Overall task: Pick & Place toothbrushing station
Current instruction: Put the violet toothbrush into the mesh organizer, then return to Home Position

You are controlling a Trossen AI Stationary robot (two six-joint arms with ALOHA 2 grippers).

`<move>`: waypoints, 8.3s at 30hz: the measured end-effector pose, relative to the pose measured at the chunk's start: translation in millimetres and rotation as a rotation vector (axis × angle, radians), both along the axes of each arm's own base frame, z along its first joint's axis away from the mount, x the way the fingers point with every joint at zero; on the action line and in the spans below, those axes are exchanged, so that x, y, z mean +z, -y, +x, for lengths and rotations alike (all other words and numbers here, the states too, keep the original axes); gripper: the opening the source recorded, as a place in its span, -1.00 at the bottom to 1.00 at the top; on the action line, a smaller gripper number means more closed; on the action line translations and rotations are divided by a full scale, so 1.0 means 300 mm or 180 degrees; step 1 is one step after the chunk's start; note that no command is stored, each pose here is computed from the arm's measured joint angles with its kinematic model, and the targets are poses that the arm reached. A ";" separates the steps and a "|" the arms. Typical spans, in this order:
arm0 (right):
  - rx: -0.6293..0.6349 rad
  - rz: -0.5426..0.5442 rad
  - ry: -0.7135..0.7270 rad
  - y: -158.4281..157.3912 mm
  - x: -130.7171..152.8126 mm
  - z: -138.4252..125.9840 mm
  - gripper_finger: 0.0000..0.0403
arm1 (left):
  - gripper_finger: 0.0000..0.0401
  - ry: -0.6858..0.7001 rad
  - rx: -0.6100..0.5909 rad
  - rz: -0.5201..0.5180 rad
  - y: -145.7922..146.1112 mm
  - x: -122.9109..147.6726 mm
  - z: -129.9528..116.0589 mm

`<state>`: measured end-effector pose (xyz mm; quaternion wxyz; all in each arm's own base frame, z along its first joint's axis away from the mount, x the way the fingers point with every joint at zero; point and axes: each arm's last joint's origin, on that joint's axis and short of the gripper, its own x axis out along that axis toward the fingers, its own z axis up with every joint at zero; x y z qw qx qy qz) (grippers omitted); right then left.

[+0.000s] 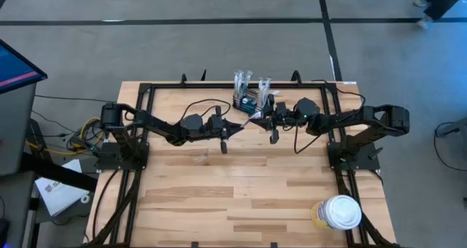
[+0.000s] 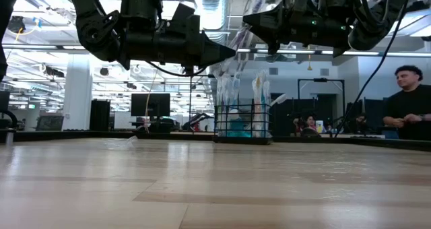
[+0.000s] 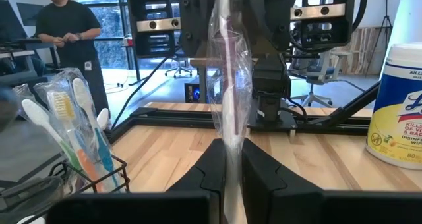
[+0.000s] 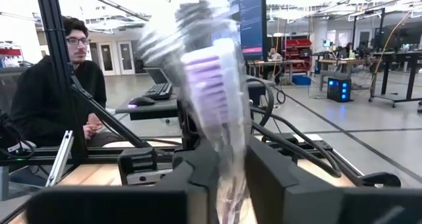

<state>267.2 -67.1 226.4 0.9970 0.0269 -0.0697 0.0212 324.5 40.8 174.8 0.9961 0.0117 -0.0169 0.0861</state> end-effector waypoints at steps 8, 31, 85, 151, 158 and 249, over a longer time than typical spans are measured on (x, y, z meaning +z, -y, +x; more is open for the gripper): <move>-0.0012 0.0094 -0.0014 0.007 -0.001 -0.002 -0.93 | -0.83 0.0004 0.0051 -0.0003 -0.001 0.001 -0.001; -0.0430 0.0408 -0.0399 0.156 -0.015 -0.075 -0.97 | -0.57 -0.0147 0.0446 -0.0023 -0.009 -0.038 -0.033; -0.1585 0.0251 -0.1638 0.290 -0.008 -0.107 -0.97 | -0.57 -0.0146 0.0442 -0.0035 -0.008 -0.038 -0.033; -0.1419 0.0288 -0.1456 0.267 -0.102 -0.161 -0.05 | -0.57 -0.0144 0.0442 -0.0035 -0.008 -0.038 -0.033; -0.1418 0.0231 -0.1331 0.259 -0.069 -0.171 0.06 | -0.57 -0.0144 0.0439 -0.0035 -0.008 -0.038 -0.033; -0.0283 0.0428 -0.0578 -0.166 -0.184 -0.577 -0.60 | -0.57 -0.0415 0.0368 -0.0612 0.121 -0.049 -0.725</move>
